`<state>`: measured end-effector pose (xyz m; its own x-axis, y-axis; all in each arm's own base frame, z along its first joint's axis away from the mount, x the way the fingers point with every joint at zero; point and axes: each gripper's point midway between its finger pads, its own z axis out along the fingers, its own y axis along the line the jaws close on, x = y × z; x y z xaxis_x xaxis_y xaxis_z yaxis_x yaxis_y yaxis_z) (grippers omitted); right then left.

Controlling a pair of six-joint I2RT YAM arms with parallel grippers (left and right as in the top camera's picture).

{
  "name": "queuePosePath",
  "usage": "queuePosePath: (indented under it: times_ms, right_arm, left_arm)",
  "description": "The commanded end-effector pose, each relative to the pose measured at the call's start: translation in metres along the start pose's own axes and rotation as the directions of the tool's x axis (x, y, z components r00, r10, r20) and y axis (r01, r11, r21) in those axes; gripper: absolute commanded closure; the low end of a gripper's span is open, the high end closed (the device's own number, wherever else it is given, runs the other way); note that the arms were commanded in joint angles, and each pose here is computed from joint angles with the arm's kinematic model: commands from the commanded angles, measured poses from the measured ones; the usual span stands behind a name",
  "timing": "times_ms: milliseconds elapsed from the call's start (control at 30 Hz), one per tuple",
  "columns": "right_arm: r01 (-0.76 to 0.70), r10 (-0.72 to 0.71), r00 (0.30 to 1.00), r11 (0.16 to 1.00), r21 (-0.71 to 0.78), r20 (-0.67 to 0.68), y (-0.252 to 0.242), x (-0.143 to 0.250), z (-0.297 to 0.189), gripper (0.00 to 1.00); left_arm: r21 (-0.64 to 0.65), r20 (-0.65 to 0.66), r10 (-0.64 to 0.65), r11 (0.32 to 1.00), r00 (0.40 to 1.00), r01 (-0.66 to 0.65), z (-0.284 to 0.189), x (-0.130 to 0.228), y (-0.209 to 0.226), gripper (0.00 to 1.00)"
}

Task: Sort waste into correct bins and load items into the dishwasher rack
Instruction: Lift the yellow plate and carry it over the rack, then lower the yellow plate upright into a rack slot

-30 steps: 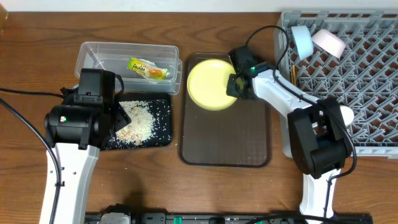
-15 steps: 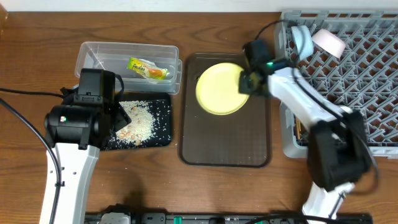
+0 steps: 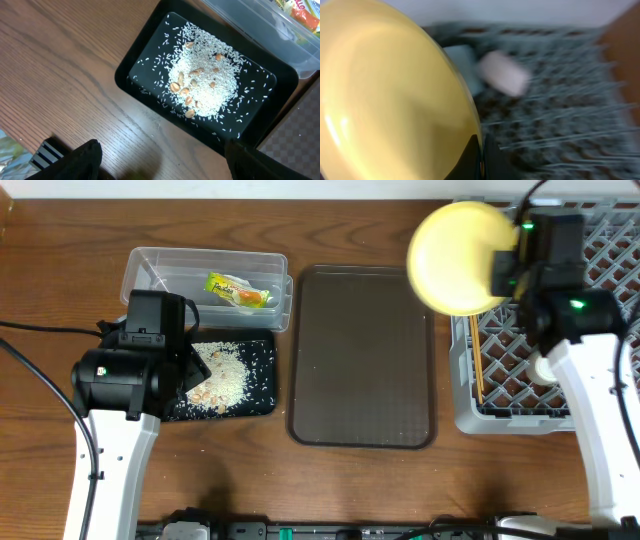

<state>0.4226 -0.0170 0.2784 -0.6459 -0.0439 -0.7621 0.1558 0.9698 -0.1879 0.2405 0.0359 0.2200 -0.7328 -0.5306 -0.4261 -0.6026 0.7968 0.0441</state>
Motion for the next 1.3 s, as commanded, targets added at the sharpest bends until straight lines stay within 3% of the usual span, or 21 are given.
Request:
queuePosePath:
  times_ms: [0,133,267,800,1267]
  right_arm:
    - [0.163,-0.169,0.986,0.953,0.255,0.001,-0.062,-0.011,-0.020,0.99]
    - [0.270,-0.258,0.962,0.866,0.422,-0.086,-0.099,-0.009,-0.030,0.99]
    - [0.295,-0.256,0.956,0.815,0.499,-0.146,-0.114,-0.004,-0.033,0.99]
    - [0.145,-0.015,0.969,0.845,0.515,-0.249,-0.102,0.052,0.006,0.99]
    - [0.192,-0.038,0.957,0.825,0.531,-0.287,-0.088,0.059,0.022,0.99]
  left_arm:
    - [-0.010,0.010,0.012,1.000,1.000,-0.012,-0.001,-0.003,0.002,0.19]
    - [-0.010,0.010,0.012,1.000,1.000,-0.012,-0.001,-0.003,0.002,0.19]
    - [-0.010,0.010,0.013,1.000,1.000,-0.013,-0.001,-0.003,0.002,0.19]
    - [-0.010,0.009,0.013,1.000,1.000,-0.012,-0.001,-0.002,0.002,0.18]
    - [-0.010,0.009,0.013,1.000,1.000,-0.013,-0.001,-0.002,0.002,0.19]
